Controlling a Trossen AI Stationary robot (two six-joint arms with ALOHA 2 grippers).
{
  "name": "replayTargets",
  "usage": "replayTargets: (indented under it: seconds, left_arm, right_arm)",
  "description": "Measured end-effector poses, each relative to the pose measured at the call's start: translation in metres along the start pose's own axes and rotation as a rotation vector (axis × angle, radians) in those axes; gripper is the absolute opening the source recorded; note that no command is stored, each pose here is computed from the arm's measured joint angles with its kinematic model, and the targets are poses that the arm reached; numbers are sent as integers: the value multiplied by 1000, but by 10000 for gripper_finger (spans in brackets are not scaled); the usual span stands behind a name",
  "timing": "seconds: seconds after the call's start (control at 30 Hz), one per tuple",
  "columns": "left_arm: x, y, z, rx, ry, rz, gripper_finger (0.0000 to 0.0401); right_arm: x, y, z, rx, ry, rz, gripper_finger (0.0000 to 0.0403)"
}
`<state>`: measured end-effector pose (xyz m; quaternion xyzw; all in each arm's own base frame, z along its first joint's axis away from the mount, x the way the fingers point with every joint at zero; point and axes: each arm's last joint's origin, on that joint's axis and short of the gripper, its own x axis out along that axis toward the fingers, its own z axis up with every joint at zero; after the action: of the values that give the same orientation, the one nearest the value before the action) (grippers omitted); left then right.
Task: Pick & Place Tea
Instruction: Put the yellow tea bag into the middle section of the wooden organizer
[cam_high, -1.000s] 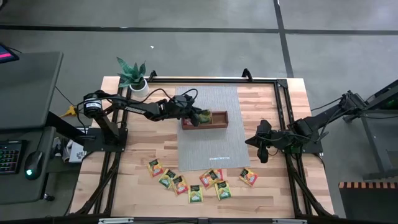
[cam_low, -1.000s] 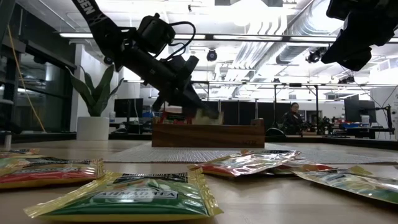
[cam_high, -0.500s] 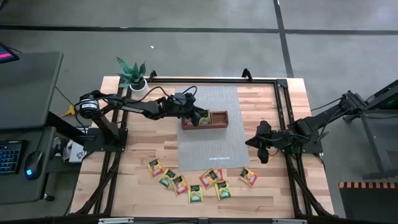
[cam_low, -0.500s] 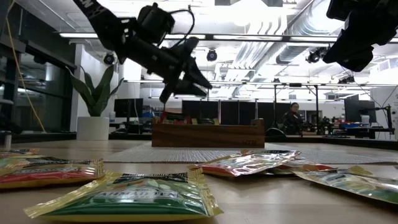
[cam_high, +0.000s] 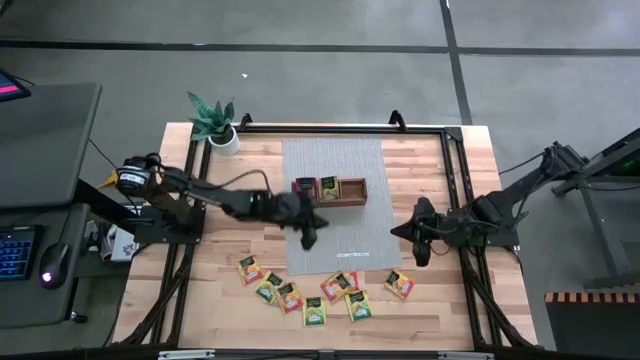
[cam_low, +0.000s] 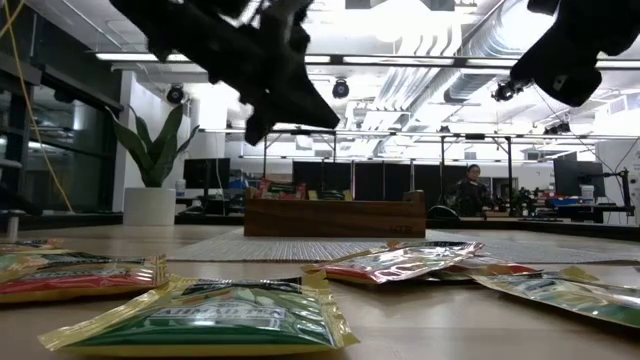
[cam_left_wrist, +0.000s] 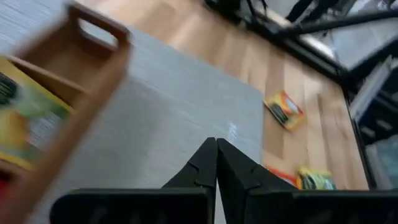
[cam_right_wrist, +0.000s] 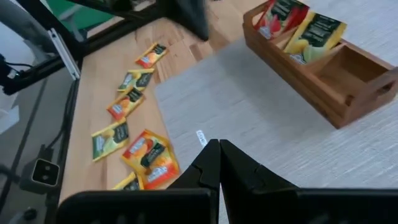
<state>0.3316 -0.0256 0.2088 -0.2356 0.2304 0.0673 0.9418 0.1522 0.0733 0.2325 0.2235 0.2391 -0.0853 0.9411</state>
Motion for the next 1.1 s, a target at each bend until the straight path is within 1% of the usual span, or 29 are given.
replayTargets:
  seconds: [0.1, 0.23, 0.37, 0.5, 0.63, 0.73, 0.8, 0.87, 0.93, 1.03, 1.1]
  left_arm:
    - [-4, -21, -18, 7, 24, 14, 1]
    - [-11, -43, -45, -14, 33, 26, 1]
    - [-20, -64, -62, -43, 37, -34, 1]
    - [-21, -79, -77, -77, 44, -69, 0]
    - [-23, -94, -87, -95, 12, -132, 0]
    - [-20, -101, -98, -113, 0, -149, 0]
    - [-17, -106, -103, -134, -14, -180, 0]
    - [-12, -109, -109, -155, -16, -199, 0]
    - [-6, -113, -115, -147, 1, -198, 0]
    - [3, -126, -113, -154, 6, -236, 0]
    - [9, -132, -113, -149, 27, -252, 0]
  right_arm:
    - [5, 14, 1, -3, 2, -22, 0]
    - [19, 42, 4, -43, 32, -39, 0]
    - [39, 70, -1, -51, 105, -62, 0]
    - [58, 94, -16, -26, 174, -80, 0]
    - [74, 116, -37, 24, 221, -86, 0]
    - [82, 134, -52, 63, 236, -90, 0]
    - [86, 144, -61, 71, 246, -92, 0]
    - [90, 155, -67, 86, 250, -89, 0]
    - [93, 164, -71, 103, 259, -88, 0]
    - [97, 173, -77, 111, 280, -104, 0]
    - [98, 175, -80, 129, 316, -119, 0]
